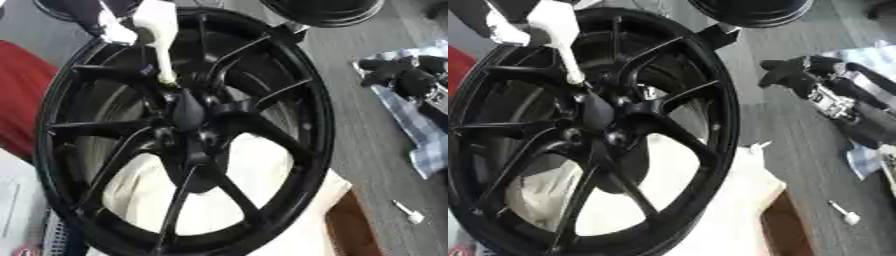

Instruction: Pull the pin out of the wheel hub.

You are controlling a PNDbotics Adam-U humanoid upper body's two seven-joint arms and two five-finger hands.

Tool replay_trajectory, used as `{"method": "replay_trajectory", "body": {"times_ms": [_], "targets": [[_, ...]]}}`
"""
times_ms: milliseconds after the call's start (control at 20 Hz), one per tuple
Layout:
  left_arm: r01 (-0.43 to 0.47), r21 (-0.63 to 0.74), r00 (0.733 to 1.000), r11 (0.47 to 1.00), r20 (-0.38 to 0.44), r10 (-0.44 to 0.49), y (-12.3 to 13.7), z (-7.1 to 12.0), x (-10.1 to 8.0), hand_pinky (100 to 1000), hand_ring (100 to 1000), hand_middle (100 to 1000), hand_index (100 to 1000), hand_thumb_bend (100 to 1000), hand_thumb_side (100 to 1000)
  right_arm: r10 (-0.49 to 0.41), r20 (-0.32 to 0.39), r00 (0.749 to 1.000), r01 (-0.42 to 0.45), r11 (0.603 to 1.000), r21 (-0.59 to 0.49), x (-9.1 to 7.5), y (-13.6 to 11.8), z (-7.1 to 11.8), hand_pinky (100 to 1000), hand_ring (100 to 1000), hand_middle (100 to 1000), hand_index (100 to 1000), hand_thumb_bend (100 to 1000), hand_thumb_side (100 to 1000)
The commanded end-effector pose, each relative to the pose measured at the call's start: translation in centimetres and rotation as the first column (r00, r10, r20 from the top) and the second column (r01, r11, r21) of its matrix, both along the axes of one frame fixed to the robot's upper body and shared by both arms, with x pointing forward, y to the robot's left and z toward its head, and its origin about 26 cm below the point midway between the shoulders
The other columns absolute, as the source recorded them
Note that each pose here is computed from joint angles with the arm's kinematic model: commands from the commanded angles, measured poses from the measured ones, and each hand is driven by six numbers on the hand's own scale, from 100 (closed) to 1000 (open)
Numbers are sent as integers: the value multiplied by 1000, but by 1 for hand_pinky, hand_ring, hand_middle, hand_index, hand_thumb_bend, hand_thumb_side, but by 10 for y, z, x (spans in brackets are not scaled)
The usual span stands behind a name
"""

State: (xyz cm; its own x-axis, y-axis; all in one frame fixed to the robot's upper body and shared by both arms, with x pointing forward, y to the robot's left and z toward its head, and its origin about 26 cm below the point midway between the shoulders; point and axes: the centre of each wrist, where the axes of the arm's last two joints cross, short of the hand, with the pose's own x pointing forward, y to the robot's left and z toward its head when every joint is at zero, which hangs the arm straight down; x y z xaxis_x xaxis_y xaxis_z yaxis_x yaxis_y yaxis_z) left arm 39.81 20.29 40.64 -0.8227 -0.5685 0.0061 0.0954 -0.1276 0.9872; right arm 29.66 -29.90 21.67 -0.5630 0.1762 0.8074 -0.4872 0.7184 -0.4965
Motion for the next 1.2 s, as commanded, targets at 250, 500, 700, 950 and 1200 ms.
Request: {"method": "replay_trajectory", "body": {"times_ms": [250,500,700,950,1200], "targets": [[-142,-174,967,974,185,174,64,50,-26,668,325,112,240,102,201,-29,22,999,29,1000,-6,-5,-8,5,1000,1000,681,730,100,610],[-284,-282,915,917,206,347,129,51,-41,665,319,109,239,100,194,-48,27,998,48,999,2,-7,-13,5,1000,1000,681,730,100,603],[-292,-292,910,911,208,358,135,50,-43,665,319,109,239,100,194,-48,28,998,48,999,3,-7,-13,5,1000,1000,681,730,100,603],[-427,-341,847,838,175,503,173,46,-46,629,306,107,248,100,228,-106,55,993,102,993,60,-10,-25,5,1000,1000,681,729,100,576],[-642,-419,676,642,87,732,241,28,-54,740,487,379,500,100,176,-148,76,986,138,983,118,-12,-32,8,1000,998,681,729,100,568]]}}
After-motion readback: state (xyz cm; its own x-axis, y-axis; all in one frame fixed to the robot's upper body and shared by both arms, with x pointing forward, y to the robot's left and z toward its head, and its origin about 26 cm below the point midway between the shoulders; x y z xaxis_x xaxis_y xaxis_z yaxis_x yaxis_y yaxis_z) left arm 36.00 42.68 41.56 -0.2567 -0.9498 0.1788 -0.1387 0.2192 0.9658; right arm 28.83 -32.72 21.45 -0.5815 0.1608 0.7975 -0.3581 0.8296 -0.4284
